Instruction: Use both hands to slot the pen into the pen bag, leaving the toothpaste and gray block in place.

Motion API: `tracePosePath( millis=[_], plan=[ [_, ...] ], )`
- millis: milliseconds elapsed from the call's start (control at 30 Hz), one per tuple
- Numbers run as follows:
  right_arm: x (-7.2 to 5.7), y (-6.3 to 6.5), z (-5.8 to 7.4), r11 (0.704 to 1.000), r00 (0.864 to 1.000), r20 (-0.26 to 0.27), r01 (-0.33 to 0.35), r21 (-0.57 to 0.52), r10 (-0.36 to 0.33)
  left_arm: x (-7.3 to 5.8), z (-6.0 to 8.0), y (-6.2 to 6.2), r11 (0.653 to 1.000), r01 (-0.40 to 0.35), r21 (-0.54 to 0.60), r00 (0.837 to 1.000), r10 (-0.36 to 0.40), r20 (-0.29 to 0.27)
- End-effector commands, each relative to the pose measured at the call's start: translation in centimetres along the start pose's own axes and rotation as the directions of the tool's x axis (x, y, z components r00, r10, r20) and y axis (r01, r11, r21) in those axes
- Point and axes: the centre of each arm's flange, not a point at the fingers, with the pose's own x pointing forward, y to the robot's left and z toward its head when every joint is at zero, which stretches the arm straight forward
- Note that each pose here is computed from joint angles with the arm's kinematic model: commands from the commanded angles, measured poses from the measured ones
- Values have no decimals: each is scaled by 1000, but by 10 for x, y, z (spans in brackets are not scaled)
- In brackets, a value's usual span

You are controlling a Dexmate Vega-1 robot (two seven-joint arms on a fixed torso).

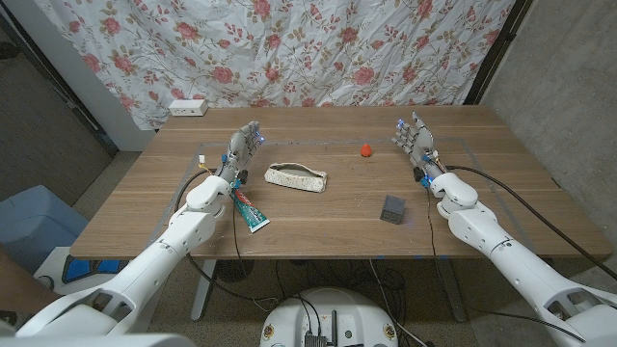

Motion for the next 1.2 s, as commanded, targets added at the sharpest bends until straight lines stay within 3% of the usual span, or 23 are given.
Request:
tracePosePath(
  millis=[33,267,533,900,1067,1200],
  plan=[
    [-8,1,7,999,1000,16,9,-44,-8,-3,0,-5,1000,13,22,1000,-12,-19],
    [-7,6,11,998,1000,15,6,-65,-5,-4,4,-6,999,14,39,1000,-13,-24],
    [-9,11,21,987,1000,17,24,-159,-22,-7,6,-2,999,4,43,1000,-4,-12],
    [0,6,35,950,1000,-7,-8,-313,6,-11,5,-1,999,6,51,1000,-6,-4],
    [7,5,46,897,1000,-1,-27,-442,30,-10,4,-2,999,9,46,1000,-9,-5],
    [12,4,49,871,999,3,-37,-491,44,-11,5,-3,999,7,51,1000,-7,0]
  ],
)
